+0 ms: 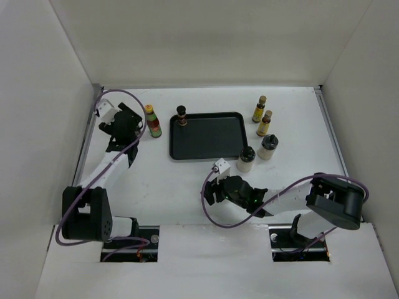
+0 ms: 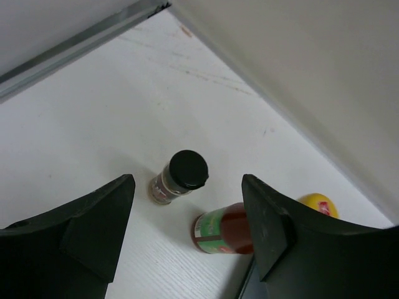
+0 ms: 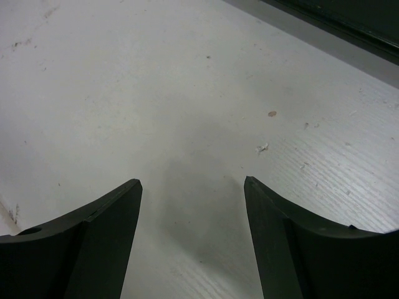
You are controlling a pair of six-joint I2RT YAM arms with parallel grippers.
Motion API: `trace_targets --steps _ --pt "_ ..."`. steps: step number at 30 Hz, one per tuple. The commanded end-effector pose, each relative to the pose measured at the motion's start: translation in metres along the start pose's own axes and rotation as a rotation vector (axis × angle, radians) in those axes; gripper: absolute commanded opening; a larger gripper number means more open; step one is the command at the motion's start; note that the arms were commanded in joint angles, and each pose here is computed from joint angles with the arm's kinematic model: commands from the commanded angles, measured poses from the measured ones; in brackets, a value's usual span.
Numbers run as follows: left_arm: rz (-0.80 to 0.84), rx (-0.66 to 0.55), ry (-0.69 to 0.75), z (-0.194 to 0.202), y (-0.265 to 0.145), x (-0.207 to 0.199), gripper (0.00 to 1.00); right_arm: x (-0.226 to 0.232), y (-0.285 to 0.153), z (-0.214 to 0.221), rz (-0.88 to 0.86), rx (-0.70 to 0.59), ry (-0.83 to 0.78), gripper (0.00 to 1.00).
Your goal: Organize the condiment bottles
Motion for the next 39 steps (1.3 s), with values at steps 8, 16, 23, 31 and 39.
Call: trace_targets --steps 8,16,23,31,39 --pt "0.011 0.225 -0.119 0.013 0.054 -0.015 0.72 -0.001 0.004 -0.009 0.008 -0.021 0.026 0.74" --pt "-0.058 0.344 -0.147 0.028 0.07 -0.011 0.7 -0.001 0.004 -0.007 0.002 -0.011 0.039 0.74" --pt "-0.134 0.396 -0.113 0.048 0.073 0.006 0.66 -0.003 0.004 -0.008 0.006 -0.011 0.049 0.74" --pt "-0.162 0.386 -0.098 0.055 0.084 0.008 0.62 -0.003 0.006 -0.005 0.005 0.003 0.052 0.74" --pt "-0.171 0.375 -0.088 0.057 0.088 0.009 0.41 -0.003 0.005 -0.006 0.006 -0.002 0.048 0.74"
Point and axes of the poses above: each gripper's point midway between its finger pads, its own y axis out along the fingers, its own x axis along the line the jaws close on, z = x × y, the point moved 2 cm from there along -y, back along the fingers, and after that the axes turned 6 degrees about -y, right-handed, at the moved point
